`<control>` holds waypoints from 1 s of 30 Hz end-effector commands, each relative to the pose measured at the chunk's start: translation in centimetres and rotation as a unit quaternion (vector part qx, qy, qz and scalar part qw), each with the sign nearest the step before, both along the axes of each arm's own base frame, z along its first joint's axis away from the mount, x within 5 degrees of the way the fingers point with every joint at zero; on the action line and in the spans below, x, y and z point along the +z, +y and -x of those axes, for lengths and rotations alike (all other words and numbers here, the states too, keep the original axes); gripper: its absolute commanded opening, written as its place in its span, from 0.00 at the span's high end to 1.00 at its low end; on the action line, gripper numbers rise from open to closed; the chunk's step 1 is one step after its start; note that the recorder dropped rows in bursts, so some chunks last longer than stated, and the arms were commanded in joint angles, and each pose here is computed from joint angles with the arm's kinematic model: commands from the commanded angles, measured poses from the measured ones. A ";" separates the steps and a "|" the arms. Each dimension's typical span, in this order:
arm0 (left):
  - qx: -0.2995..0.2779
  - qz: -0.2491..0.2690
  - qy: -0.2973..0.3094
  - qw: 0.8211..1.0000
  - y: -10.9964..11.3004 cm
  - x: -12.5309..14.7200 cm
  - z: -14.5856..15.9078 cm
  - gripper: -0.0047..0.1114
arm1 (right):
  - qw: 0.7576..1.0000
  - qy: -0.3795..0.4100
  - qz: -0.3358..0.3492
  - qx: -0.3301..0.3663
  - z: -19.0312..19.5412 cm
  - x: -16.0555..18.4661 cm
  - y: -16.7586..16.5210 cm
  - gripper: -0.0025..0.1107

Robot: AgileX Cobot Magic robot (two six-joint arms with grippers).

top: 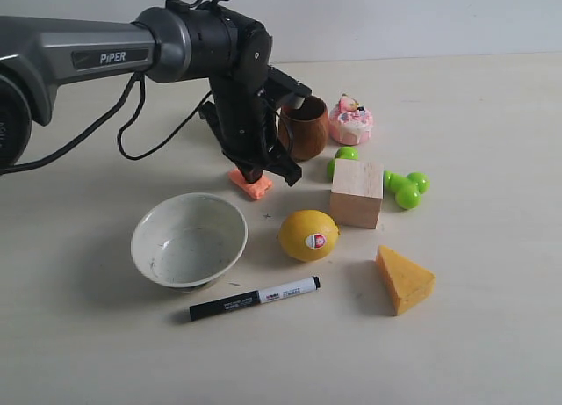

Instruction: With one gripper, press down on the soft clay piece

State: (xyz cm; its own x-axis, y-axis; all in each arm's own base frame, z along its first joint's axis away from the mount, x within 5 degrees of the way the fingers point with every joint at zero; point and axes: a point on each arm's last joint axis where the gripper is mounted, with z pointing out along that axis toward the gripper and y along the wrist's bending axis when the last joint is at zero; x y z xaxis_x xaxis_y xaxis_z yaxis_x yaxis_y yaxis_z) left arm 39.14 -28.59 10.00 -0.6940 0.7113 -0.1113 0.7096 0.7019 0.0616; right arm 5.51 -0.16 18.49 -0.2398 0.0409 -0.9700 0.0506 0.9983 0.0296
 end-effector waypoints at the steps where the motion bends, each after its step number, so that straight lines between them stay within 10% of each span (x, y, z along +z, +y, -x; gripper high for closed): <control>1: 0.005 -0.053 0.076 0.996 1.1 -6.9 1.3 0.96 | 1.000 -0.004 0.003 0.003 0.0 -0.1 0.0 0.98; 30: 0.015 -0.094 0.133 0.987 2.3 -10.7 2.2 0.96 | 1.000 -0.004 0.003 0.003 0.0 -0.1 0.0 0.98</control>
